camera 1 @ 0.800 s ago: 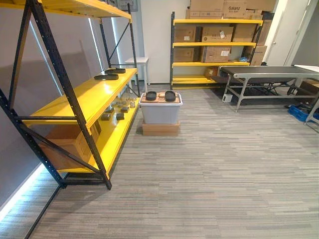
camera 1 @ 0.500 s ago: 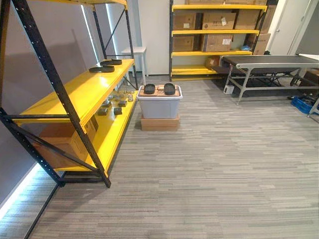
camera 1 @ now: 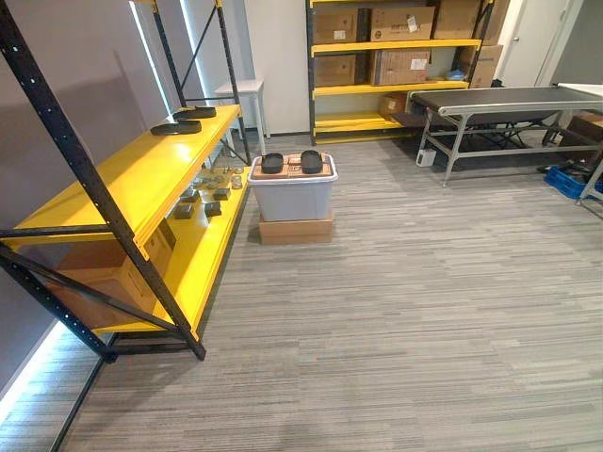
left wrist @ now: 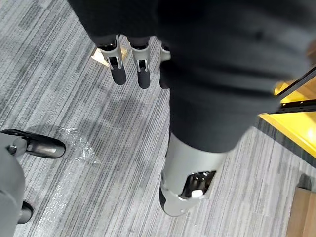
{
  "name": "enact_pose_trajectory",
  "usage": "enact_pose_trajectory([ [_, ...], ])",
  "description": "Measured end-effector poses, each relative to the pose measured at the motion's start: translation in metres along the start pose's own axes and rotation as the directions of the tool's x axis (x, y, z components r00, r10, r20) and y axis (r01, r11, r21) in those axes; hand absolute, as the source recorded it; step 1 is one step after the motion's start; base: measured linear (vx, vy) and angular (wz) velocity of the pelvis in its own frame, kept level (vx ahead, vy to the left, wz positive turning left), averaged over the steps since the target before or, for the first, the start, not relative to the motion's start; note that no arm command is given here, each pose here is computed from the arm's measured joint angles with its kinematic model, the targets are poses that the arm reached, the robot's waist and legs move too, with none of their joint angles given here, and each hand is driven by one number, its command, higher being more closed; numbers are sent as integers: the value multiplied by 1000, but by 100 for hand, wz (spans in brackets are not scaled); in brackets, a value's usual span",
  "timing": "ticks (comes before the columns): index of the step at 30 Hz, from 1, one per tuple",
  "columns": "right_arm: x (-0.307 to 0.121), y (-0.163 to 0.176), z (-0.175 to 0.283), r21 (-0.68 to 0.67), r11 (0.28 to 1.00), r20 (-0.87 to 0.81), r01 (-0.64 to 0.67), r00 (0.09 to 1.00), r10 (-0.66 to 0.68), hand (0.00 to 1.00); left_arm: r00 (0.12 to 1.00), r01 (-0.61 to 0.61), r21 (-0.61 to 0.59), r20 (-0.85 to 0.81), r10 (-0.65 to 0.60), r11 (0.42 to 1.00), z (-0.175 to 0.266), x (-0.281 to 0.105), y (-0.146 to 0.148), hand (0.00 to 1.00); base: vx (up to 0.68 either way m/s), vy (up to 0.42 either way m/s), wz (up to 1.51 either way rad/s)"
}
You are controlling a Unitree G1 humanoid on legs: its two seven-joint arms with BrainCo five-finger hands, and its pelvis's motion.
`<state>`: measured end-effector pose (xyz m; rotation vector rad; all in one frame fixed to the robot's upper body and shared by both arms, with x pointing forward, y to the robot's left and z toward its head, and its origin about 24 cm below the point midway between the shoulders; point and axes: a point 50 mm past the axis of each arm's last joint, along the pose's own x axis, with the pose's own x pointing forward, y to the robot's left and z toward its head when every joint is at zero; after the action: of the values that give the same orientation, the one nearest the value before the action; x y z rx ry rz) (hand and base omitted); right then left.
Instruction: Walk over and take plastic housings, then place them on the shelf
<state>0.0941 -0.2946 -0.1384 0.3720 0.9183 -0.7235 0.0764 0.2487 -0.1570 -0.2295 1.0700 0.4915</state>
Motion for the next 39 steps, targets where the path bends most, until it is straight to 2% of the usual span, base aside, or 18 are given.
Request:
enact_pose_trajectory([
  [10, 0, 15, -11, 23, 999, -31, -33, 999, 34, 0, 1000, -2, 2, -1, 2, 1000, -3, -1, -1, 0, -51, -9, -11],
  [14, 2, 31, -2, 26, 998, -11, -60, 998, 60, 0, 999, 30, 30, 37, -31, 999, 10, 2, -14, 0, -68, 17, -10],
  [16, 2, 39, -5, 31, 996, -12, -79, 997, 80, 0, 996, 56, 61, 68, -60, 997, 20, 4, -23, 0, -66, 59, -5],
  [21, -1, 54, -19, -21, 992, -54, -127, 991, 126, 0, 994, 36, 138, 93, -50, 990, 32, 5, -17, 0, 127, 7, 7],
  [22, -2, 56, -22, -22, 991, -60, -134, 989, 133, 0, 990, 33, 165, 128, -54, 986, 47, 7, -22, 0, 237, -99, 44],
  [25, -4, 50, -32, -16, 993, -96, -115, 989, 113, 0, 978, 44, 231, 190, -90, 972, 73, 9, -35, 0, 459, -269, 72],
  [28, -7, 33, -44, -15, 997, -122, -71, 990, 69, 0, 977, 57, 330, 174, -120, 942, 67, 9, -43, 0, 636, -383, 37],
  [30, -8, 22, -47, 31, 999, -124, -33, 992, 36, 0, 982, 54, 300, 155, -104, 952, 58, 8, -41, 0, 816, -368, 5],
  [33, -10, 15, -49, 20, 1000, -123, -20, 992, 23, 0, 988, 19, 245, 145, -56, 969, 46, 6, -25, 0, 760, -271, -25],
  [39, 0, 52, -3, -3, 992, 26, -124, 992, 124, 0, 998, -15, 120, 62, 7, 993, 6, -2, -7, 0, 658, 29, -75],
])
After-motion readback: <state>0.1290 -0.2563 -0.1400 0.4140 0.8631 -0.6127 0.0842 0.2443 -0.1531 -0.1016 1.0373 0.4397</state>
